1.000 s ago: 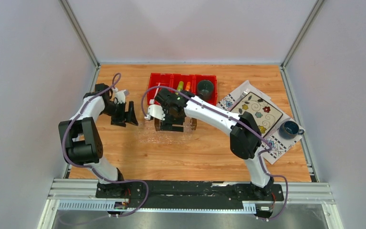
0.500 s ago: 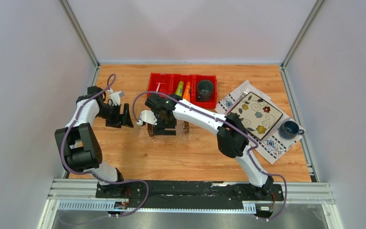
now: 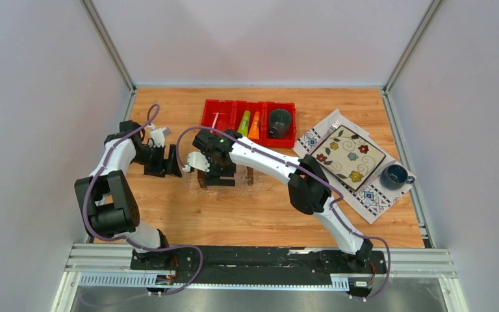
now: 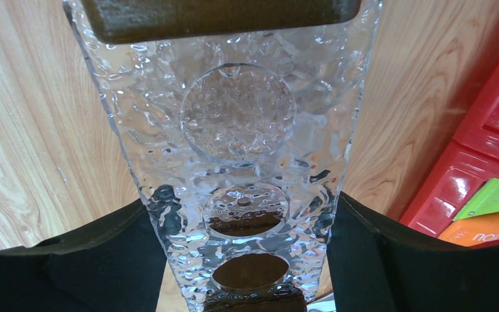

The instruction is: Prepare toiletry sets of a toothbrush and toothpaste on the tray

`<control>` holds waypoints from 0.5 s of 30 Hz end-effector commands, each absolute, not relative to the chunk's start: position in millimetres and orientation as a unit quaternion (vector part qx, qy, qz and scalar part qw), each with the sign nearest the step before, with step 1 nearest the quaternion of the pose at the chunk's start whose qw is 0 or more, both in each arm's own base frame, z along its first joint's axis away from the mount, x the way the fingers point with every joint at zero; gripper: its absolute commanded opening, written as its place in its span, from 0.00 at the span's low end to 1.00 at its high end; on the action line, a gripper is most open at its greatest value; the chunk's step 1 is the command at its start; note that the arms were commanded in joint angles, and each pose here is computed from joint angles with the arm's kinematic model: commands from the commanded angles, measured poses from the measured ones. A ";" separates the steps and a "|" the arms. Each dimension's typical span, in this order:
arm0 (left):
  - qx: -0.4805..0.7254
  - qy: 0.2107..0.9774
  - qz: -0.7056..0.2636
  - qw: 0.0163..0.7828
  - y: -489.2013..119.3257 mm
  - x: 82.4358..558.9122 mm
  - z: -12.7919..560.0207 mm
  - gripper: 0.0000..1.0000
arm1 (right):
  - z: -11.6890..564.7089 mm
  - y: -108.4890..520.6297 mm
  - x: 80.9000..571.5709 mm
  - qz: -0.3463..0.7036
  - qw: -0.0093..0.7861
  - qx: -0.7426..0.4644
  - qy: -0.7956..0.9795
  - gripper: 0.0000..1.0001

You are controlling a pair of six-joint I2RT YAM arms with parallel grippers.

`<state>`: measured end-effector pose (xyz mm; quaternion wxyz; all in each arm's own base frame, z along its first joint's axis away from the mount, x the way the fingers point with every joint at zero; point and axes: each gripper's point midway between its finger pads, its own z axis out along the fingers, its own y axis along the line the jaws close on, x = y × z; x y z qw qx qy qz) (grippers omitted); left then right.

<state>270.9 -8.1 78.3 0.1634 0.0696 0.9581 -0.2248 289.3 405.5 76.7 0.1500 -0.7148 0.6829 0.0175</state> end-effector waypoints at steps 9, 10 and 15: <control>0.088 0.954 -0.209 0.198 -2.8 275.0 85.3 0.86 | 91.8 404.5 285.2 0.017 0.158 -0.700 0.696 0.44; 0.088 0.954 -0.209 0.198 -2.8 275.0 85.3 0.86 | 90.5 402.6 284.3 0.015 0.155 -0.700 0.697 0.44; 0.092 0.953 -0.207 0.199 -2.9 274.5 86.6 0.85 | 90.7 394.6 283.1 0.011 0.150 -0.698 0.700 0.44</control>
